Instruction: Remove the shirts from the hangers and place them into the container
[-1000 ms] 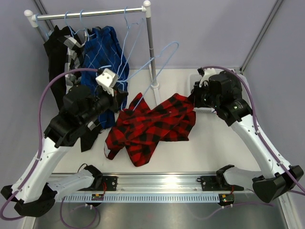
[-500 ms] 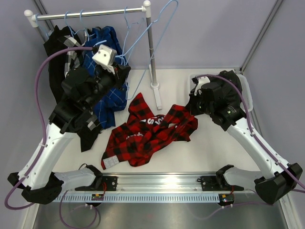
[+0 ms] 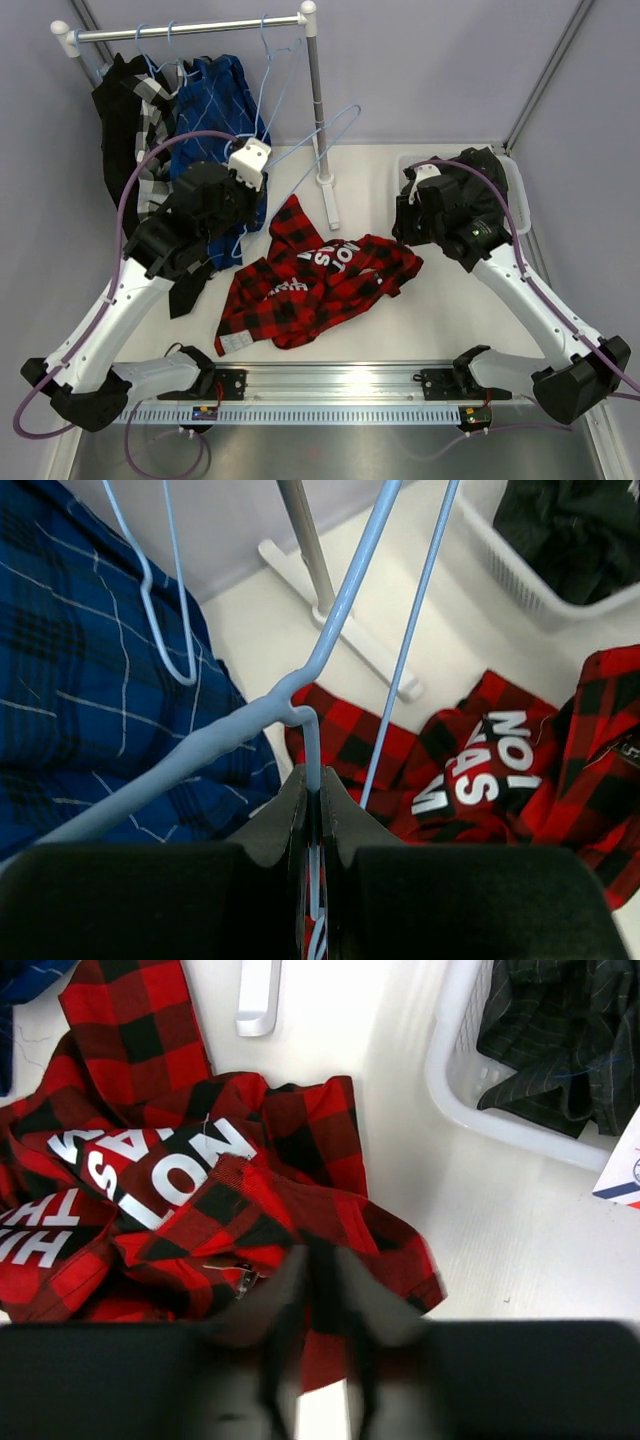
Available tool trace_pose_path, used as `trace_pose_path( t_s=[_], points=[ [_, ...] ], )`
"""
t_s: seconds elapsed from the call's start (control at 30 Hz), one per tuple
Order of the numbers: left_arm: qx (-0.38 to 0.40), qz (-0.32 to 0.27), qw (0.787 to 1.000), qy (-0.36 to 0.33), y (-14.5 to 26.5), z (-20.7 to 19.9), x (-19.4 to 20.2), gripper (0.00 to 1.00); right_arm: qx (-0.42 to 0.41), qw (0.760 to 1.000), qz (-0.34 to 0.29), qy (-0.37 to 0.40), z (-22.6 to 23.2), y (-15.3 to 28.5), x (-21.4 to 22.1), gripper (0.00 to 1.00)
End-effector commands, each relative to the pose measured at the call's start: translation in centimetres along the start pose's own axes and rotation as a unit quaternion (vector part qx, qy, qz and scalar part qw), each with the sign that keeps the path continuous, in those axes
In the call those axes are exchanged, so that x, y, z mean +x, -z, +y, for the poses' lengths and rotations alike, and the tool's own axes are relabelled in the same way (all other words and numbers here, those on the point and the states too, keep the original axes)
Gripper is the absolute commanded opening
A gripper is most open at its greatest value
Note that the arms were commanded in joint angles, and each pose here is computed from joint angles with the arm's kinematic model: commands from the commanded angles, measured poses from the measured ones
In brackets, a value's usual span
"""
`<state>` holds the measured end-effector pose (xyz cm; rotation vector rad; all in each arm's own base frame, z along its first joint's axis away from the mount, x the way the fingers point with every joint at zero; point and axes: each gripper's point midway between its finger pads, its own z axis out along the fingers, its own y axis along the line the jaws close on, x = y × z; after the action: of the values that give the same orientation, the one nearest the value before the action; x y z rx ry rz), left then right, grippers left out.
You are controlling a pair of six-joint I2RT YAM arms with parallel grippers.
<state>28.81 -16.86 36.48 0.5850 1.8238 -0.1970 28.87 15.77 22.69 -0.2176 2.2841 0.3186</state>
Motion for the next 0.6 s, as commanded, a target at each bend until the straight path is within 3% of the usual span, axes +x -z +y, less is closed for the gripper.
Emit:
trace_pose_path(
  t_s=[0.0,0.03,0.2,0.57],
  points=[
    [0.002,-0.006,1.0,-0.007,0.8,0.2,0.0,0.0,-0.026,0.999,-0.027,0.008,0.9,1.0,-1.3,0.41],
    [0.013,-0.002,1.0,-0.01,0.6,-0.2,0.2,0.0,-0.035,0.999,-0.04,0.011,1.3,1.7,-1.8,0.54],
    [0.036,0.019,0.999,-0.019,-0.1,-1.1,1.1,0.0,-0.073,0.992,-0.094,0.042,2.4,4.5,-4.7,0.74],
    [0.095,0.016,0.995,-0.026,-1.1,-3.2,0.5,0.0,-0.204,0.96,-0.189,0.027,7.7,10.8,-10.3,0.79]
  ],
)
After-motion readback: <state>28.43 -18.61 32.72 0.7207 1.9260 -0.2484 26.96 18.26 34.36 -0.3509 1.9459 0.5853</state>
